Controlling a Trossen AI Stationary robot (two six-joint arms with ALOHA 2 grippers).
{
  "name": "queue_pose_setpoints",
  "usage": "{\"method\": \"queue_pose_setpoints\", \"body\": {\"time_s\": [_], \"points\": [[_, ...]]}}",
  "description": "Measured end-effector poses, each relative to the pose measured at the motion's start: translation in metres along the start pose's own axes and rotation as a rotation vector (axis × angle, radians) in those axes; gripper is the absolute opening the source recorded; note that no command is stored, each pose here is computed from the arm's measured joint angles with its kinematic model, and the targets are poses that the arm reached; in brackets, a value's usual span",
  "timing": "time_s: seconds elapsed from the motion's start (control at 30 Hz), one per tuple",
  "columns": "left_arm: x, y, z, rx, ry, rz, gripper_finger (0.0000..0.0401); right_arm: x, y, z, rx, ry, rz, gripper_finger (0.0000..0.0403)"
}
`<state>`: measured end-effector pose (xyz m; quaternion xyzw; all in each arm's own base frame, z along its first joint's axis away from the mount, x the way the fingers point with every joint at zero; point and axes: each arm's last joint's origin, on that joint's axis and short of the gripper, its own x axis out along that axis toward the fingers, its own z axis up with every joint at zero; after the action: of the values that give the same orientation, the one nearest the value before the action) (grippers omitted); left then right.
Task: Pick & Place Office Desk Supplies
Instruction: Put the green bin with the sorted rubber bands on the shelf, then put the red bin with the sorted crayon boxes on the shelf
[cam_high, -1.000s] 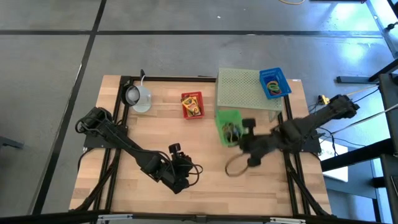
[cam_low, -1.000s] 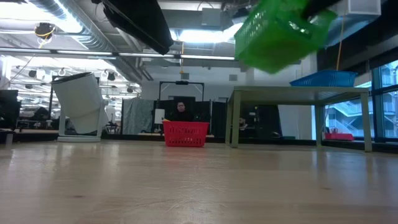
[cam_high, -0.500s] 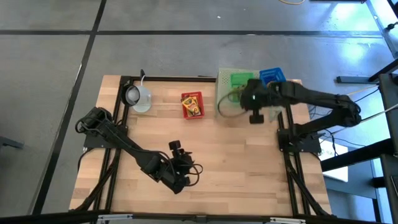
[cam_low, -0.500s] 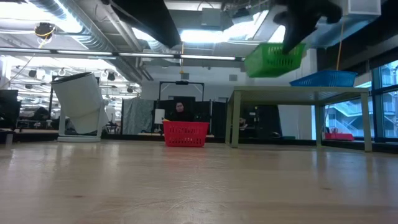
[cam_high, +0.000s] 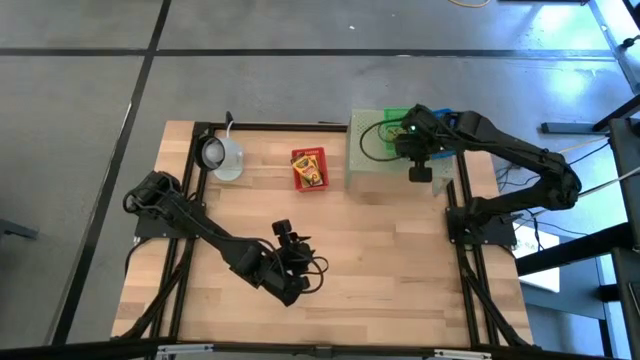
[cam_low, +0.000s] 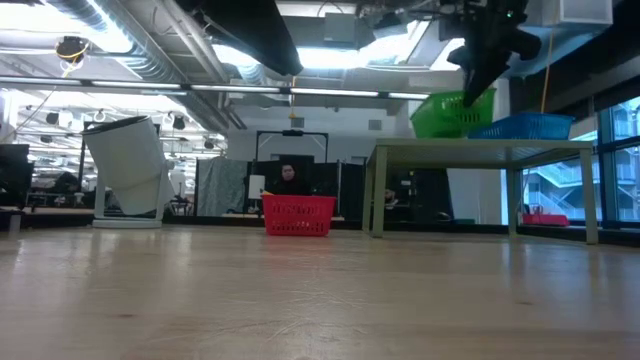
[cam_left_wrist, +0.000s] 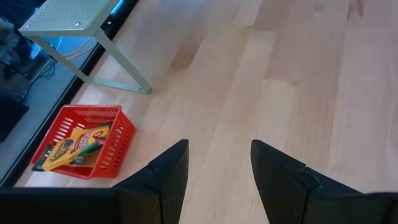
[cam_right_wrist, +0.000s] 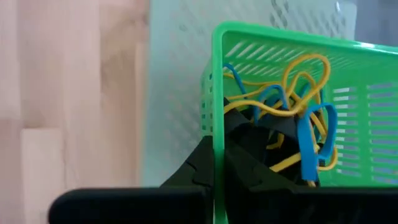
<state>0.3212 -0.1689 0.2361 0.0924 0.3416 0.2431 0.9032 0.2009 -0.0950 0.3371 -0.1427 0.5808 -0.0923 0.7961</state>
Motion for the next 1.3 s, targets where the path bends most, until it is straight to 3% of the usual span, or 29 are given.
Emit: {"method": "queue_pose_setpoints", "body": {"time_s": [0.57, 0.83, 1.07, 1.3], "points": [[-0.001, -0.001, 0.0, 0.001, 0.006, -0.013, 0.0168, 0.005, -0.004, -0.011, 0.1, 0.078, 0.01, 0.0013], [-0.001, -0.001, -0.001, 0.001, 0.006, -0.013, 0.0168, 0.005, -0.004, -0.011, 0.124, 0.078, 0.007, 0.0062], [-0.001, -0.001, -0.001, 0.001, 0.007, -0.013, 0.0168, 0.004, -0.007, -0.012, 0.127, 0.127, -0.089, 0.0092], [-0.001, -0.001, -0.001, 0.001, 0.006, -0.014, 0.0168, -0.013, -0.013, -0.005, 0.168, 0.049, -0.096, 0.0114]]}}
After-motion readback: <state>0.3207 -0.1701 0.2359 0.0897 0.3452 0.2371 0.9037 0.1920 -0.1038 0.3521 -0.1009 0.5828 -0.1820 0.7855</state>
